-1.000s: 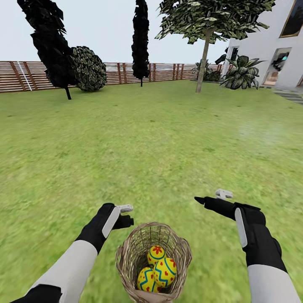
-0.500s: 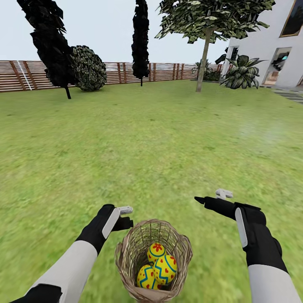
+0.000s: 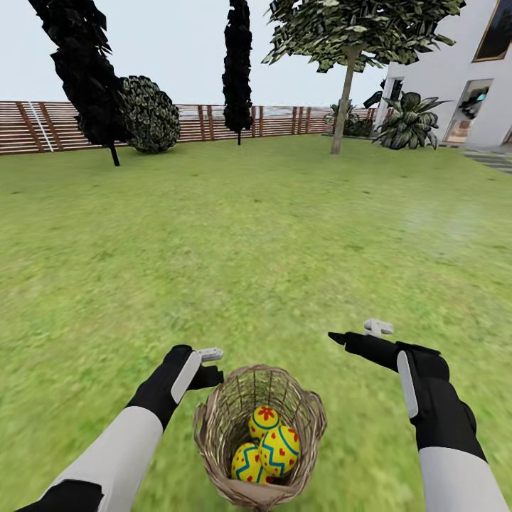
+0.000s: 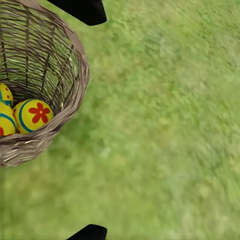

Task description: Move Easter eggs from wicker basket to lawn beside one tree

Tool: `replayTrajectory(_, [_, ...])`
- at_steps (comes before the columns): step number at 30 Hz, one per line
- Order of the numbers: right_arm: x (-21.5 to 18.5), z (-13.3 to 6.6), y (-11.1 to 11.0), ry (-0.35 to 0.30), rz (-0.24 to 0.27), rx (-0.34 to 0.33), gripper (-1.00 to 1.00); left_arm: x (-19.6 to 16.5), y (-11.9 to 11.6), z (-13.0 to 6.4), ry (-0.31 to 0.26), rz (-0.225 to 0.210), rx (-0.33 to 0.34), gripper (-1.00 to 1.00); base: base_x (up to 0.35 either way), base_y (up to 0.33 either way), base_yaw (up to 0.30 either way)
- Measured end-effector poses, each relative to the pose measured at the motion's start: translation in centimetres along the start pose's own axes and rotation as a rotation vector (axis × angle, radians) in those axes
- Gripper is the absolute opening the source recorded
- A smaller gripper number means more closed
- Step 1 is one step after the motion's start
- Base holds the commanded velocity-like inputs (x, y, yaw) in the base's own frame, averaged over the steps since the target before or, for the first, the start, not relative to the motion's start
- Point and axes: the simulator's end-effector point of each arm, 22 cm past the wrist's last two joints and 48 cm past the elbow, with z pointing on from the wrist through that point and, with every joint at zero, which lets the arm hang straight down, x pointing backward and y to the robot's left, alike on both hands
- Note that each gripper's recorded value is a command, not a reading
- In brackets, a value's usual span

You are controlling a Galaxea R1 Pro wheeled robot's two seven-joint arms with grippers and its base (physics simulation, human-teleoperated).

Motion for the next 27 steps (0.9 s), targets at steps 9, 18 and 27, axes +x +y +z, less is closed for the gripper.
replayTrajectory(9, [1.6,0.9,-0.8,0.001,0.001,0.0,1.0,0.9,0.2,1.7,0.0,-0.002,0.002,1.0,0.0,0.0,0.0])
replayTrajectory(18, [3.4,1.9,-1.4,0.004,-0.002,-0.001,1.0,1.6,0.7,3.3,-0.002,-0.006,0.001,1.0,0.0,0.0,0.0])
replayTrajectory(27, [5.2,2.9,-2.1,0.009,-0.001,-0.002,1.0,2.8,0.9,5.2,0.003,-0.01,0.008,1.0,0.0,0.0,0.0])
